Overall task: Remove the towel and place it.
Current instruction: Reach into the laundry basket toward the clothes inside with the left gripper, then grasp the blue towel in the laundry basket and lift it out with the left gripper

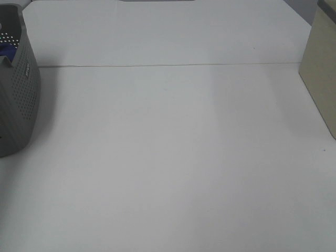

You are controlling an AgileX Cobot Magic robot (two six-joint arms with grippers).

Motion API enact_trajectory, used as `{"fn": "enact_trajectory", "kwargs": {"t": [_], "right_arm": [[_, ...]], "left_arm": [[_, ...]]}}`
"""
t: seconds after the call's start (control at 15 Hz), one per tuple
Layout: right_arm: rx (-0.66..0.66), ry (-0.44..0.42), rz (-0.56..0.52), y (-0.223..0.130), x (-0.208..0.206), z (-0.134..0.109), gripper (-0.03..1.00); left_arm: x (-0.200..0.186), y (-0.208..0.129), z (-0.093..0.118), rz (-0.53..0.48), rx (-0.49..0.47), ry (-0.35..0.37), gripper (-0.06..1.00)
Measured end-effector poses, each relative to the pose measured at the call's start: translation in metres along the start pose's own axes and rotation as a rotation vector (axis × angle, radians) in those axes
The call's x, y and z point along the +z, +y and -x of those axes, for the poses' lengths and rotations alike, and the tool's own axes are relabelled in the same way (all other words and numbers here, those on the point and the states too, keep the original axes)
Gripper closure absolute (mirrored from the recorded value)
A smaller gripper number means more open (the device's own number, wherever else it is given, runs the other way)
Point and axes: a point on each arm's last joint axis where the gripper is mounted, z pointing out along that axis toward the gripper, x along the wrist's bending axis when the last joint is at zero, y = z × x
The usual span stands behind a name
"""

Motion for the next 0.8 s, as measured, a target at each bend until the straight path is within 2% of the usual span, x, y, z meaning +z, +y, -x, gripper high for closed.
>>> {"fn": "enact_trajectory", "kwargs": {"t": [0.27, 0.4, 0.53, 0.8], "right_arm": [[0.0, 0.0, 0.0, 0.0, 0.0, 0.0, 0.0], [0.0, 0.0, 0.0, 0.0, 0.0, 0.0, 0.0], [0.0, 0.0, 0.0, 0.0, 0.0, 0.0, 0.0], [0.0, 0.0, 0.0, 0.0, 0.0, 0.0, 0.0]], "left_arm": [[0.03, 0.014, 0.003, 0.025, 0.027, -0.018, -0.04], [0.045, 0.02, -0.005, 0.03, 0.016, -0.01, -0.04], [0.066, 0.03, -0.013, 0.048, -0.039, -0.026, -0.04], [0.074, 0.037, -0.014, 0.072, -0.073, -0.049, -0.04]]}}
